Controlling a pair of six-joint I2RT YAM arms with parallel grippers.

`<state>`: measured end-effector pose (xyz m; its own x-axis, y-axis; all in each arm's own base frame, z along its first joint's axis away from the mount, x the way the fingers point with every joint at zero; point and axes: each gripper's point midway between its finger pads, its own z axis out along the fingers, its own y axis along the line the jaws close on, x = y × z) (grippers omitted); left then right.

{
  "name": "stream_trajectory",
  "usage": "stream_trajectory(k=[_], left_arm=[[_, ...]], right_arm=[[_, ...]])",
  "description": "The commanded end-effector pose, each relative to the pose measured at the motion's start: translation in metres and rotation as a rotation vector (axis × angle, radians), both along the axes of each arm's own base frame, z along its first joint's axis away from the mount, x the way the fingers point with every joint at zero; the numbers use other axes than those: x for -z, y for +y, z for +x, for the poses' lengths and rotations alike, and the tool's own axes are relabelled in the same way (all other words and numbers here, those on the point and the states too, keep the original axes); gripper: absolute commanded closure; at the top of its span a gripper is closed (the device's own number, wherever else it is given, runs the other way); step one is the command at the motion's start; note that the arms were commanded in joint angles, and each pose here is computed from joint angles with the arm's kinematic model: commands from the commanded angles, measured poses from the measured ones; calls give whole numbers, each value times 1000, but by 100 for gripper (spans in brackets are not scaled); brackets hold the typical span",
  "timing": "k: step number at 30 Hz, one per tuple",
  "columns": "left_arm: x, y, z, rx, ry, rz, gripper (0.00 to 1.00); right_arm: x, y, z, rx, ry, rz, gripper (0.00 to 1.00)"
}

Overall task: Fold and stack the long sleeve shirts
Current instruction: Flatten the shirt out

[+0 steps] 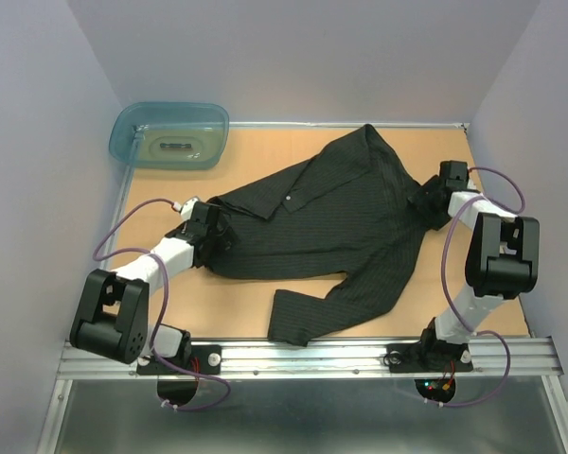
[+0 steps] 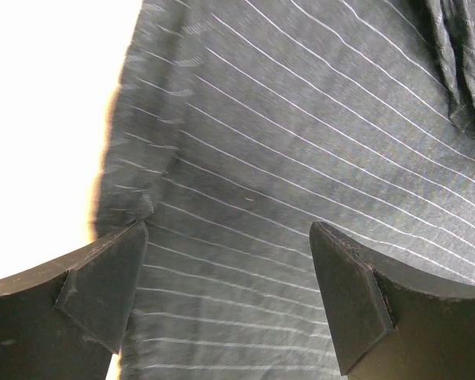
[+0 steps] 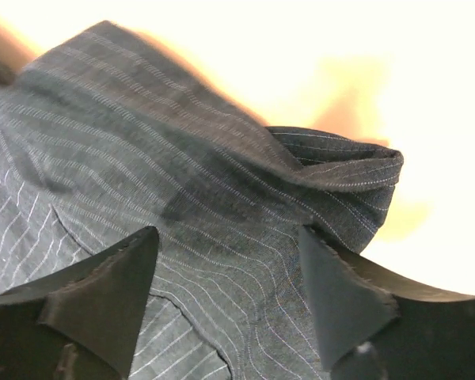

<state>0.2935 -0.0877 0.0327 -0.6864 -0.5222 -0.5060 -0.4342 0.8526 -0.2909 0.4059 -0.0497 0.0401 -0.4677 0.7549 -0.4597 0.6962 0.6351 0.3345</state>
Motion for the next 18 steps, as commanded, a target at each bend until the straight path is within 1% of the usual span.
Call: stream_trajectory(k=[1, 2, 3, 4, 5, 6, 8, 9, 10, 11, 12, 13, 14, 15, 18], left_arm=[[-26, 2, -1, -44, -50, -37, 4], [-39, 2, 1, -59, -89, -58, 4], [-45, 5, -1, -75, -99, -56, 4], [-51, 6, -2, -84, -115, -61, 4], [-61, 8, -5, -104, -137, -70, 4], [-64, 10, -8, -110, -145, -75, 4], [-74, 10, -14, -117, -170, -97, 4], [-71, 9, -22, -120, -150, -114, 4], [-69, 8, -27, -123, -137, -125, 4], [-63, 8, -37, -139, -106, -148, 4], [-64, 7, -41, -135, -99, -152, 4], [-55, 8, -49, -157, -71, -163, 4], [-53, 9, -53, -166, -70, -173, 4], [-43, 10, -62, -189, -39, -180, 4], [-33, 10, -72, -205, -18, -202, 4]], right_arm=[[-49, -22, 18, -36, -108, -137, 19], [-64, -18, 16, -54, -141, -146, 17], [-72, -14, 13, -78, -158, -153, 16], [-69, -5, 4, -99, -153, -139, 14], [-84, 4, -2, -123, -199, -112, 13], [-76, 17, -14, -161, -190, -71, 11], [-79, 29, -26, -189, -207, -37, 11], [-88, 38, -35, -206, -239, -6, 11], [-89, 39, -41, -204, -247, -5, 11], [-86, 44, -56, -203, -243, 18, 10], [-76, 45, -62, -199, -216, 30, 10], [-84, 46, -70, -199, -235, 27, 10], [-80, 46, -78, -190, -225, 29, 10], [-80, 47, -87, -182, -226, 30, 10], [-62, 44, -109, -145, -159, 29, 10]])
